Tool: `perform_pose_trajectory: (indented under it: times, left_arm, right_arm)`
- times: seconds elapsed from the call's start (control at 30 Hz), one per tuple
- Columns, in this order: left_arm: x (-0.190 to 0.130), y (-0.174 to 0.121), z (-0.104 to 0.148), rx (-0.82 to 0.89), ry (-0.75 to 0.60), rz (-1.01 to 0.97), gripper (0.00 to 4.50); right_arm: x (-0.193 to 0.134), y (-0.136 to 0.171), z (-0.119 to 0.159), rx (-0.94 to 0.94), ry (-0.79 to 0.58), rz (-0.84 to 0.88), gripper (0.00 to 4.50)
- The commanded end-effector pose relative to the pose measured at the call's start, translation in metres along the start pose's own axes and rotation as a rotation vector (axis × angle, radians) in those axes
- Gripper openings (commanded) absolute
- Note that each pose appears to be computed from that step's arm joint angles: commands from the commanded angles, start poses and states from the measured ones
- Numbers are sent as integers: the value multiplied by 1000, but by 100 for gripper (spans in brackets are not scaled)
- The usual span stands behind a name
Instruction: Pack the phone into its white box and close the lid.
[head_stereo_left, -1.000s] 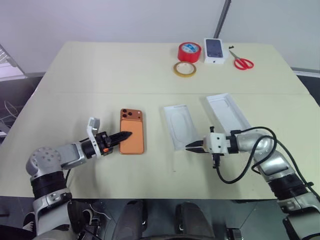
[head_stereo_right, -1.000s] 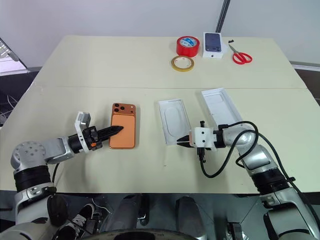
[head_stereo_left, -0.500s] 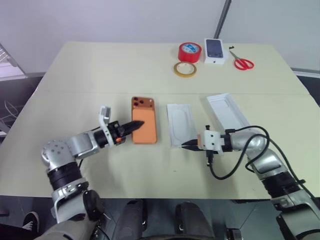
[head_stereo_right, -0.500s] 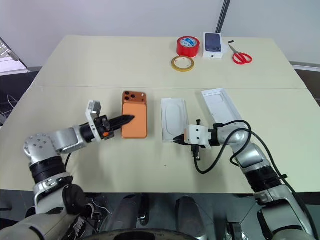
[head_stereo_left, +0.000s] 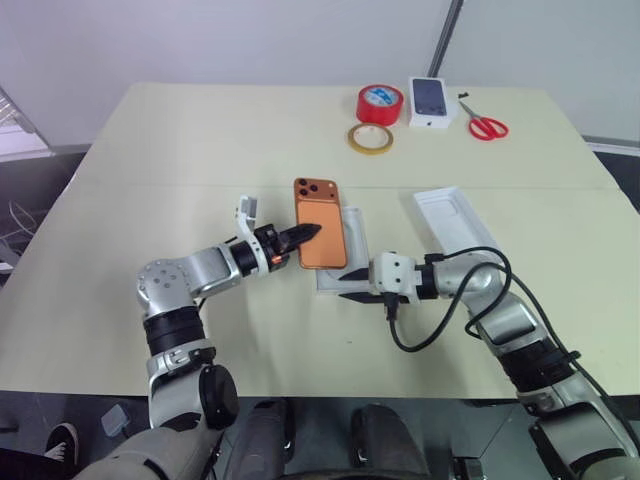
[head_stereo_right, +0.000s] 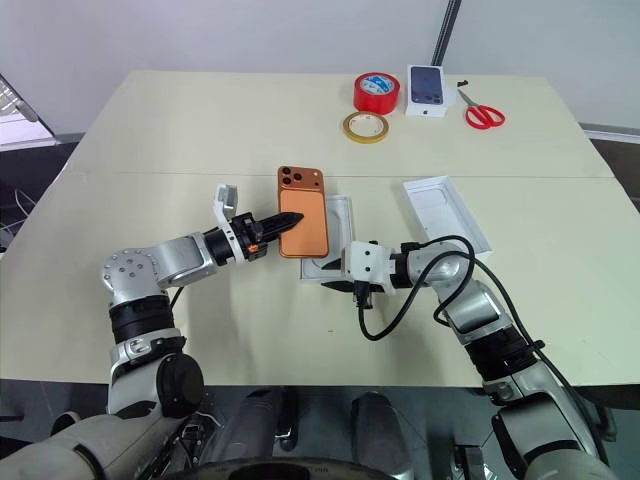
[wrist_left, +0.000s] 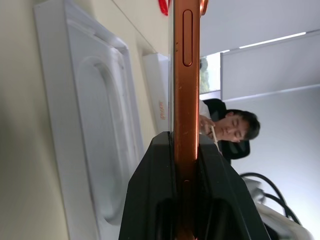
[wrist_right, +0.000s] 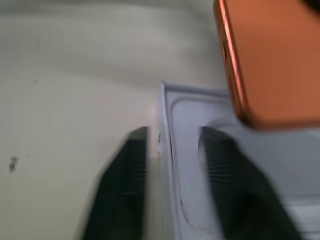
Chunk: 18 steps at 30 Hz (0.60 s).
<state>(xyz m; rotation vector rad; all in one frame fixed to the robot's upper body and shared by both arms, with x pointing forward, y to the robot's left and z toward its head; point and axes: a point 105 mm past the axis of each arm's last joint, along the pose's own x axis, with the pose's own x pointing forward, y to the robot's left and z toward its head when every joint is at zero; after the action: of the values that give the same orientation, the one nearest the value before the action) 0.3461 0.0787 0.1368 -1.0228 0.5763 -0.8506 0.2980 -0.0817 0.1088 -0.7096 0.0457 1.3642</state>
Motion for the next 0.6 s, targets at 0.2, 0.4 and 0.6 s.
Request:
perform_pose_trajectory:
  times: [0.2, 0.4, 0.6]
  left_arm:
    - [7, -2, -6, 23, 38, -45, 0]
    - [17, 5, -20, 21, 95, -8, 0]
    - [19, 4, -17, 36, 87, 0, 0]
  right_arm:
    - [-42, -15, 29, 55, -78, -69, 350]
    - [-76, -44, -4, 23, 68, -237, 350]
    - [-85, -60, -15, 3, 87, -321, 350]
